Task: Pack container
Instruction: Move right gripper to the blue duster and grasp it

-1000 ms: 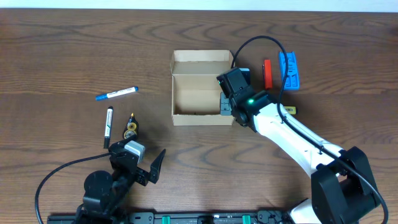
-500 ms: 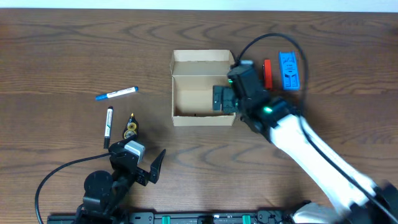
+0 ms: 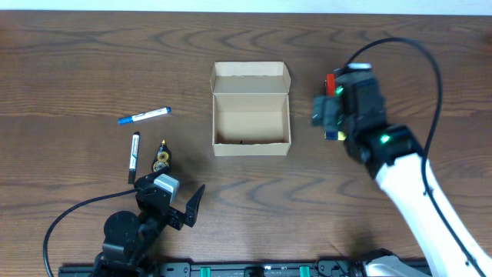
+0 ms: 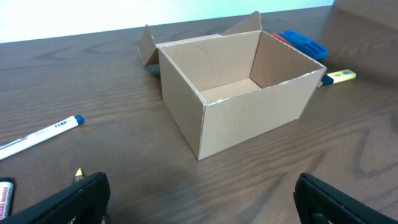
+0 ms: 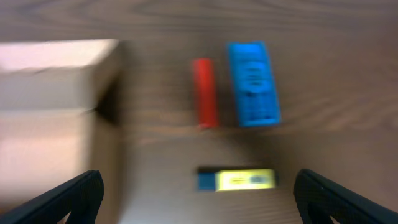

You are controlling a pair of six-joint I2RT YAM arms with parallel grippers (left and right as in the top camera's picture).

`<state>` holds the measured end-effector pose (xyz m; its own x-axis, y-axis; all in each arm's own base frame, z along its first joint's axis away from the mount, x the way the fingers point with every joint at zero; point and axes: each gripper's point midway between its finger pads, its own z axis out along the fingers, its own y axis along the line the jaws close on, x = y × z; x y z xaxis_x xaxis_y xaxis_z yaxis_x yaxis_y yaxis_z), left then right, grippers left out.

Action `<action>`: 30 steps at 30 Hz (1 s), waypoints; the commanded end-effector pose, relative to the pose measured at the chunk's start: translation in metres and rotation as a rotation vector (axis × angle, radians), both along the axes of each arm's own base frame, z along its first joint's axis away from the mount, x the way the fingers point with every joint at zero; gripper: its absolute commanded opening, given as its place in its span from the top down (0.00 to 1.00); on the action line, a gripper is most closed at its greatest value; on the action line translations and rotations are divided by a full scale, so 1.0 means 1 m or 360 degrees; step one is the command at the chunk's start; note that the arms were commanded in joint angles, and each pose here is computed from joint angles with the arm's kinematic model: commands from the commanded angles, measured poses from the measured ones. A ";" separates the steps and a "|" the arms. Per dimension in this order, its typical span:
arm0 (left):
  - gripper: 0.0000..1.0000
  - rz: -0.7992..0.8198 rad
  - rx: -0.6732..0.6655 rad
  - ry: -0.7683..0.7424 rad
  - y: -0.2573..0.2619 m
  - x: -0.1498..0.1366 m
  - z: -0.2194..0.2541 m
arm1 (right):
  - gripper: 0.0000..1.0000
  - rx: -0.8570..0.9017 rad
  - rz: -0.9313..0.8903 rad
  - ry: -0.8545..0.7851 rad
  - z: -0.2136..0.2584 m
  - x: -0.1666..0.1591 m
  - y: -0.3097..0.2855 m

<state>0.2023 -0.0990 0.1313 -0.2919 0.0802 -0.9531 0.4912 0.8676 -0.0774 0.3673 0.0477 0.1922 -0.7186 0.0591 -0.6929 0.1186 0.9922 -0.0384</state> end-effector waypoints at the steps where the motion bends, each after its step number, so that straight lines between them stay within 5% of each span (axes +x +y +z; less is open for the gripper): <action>1: 0.04 -0.0001 -0.0011 0.0042 0.000 -0.001 -0.010 | 0.01 -0.0050 -0.0174 0.0071 -0.022 0.015 -0.046; 16: 0.05 -0.0001 -0.0011 0.0041 0.000 -0.001 -0.010 | 0.01 0.0112 -0.0369 0.0069 -0.114 0.087 -0.112; 30: 0.05 -0.0001 -0.0011 0.0041 0.000 0.000 -0.010 | 0.09 0.0147 -0.0297 0.0163 -0.177 0.101 -0.105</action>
